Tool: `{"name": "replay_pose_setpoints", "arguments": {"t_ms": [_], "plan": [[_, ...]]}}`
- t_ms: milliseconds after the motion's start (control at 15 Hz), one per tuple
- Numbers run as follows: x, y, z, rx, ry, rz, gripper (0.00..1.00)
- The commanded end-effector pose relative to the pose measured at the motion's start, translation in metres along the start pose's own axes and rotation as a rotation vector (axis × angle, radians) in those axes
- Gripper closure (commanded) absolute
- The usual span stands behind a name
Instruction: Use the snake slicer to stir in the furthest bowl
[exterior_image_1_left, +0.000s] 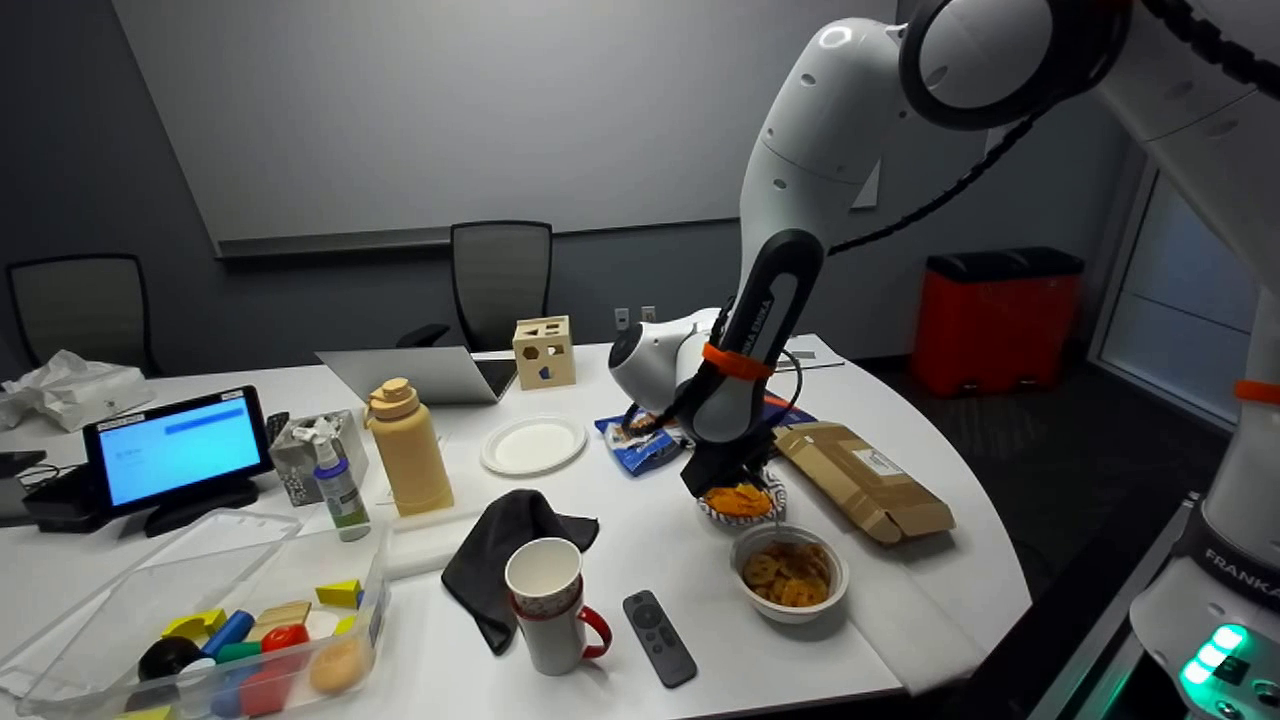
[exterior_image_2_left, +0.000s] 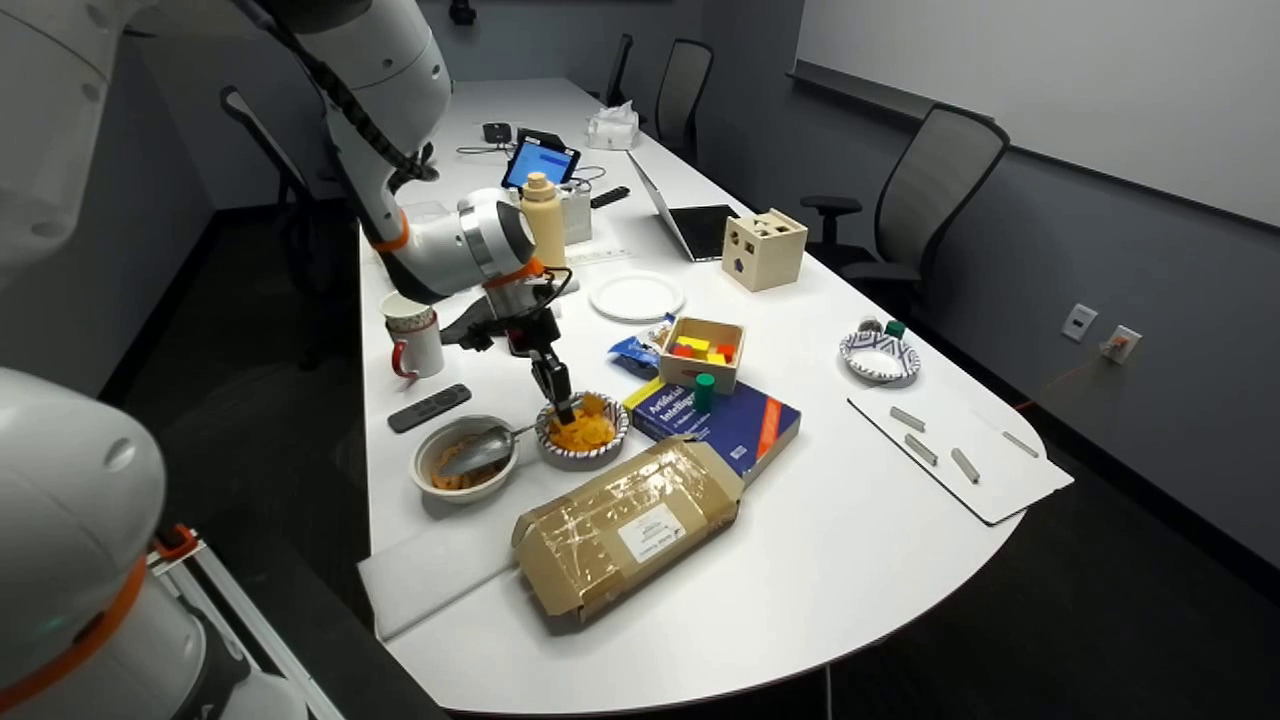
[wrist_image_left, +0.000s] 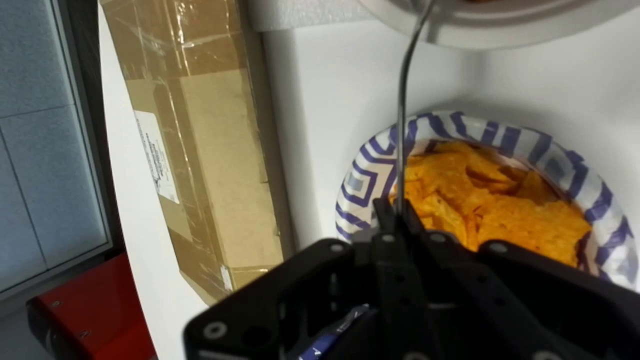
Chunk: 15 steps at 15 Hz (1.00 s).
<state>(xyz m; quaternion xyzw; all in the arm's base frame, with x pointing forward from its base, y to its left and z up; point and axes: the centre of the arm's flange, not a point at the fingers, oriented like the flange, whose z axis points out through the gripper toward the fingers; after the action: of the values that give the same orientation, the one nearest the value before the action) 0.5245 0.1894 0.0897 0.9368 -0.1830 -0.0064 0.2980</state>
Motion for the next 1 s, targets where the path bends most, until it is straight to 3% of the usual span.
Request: {"name": "replay_pose_setpoints", "arguments": {"t_ms": [0,467,733,933], "plan": [[0.006,0.021,-0.043,-0.003,0.075,0.023,0.99],[0.037,0.088,-0.118,-0.035,0.388,0.184,0.99],[0.041,0.09,-0.097,-0.039,0.572,0.324,0.99],[0.033,0.073,-0.07,0.003,0.573,0.41,0.99]]}}
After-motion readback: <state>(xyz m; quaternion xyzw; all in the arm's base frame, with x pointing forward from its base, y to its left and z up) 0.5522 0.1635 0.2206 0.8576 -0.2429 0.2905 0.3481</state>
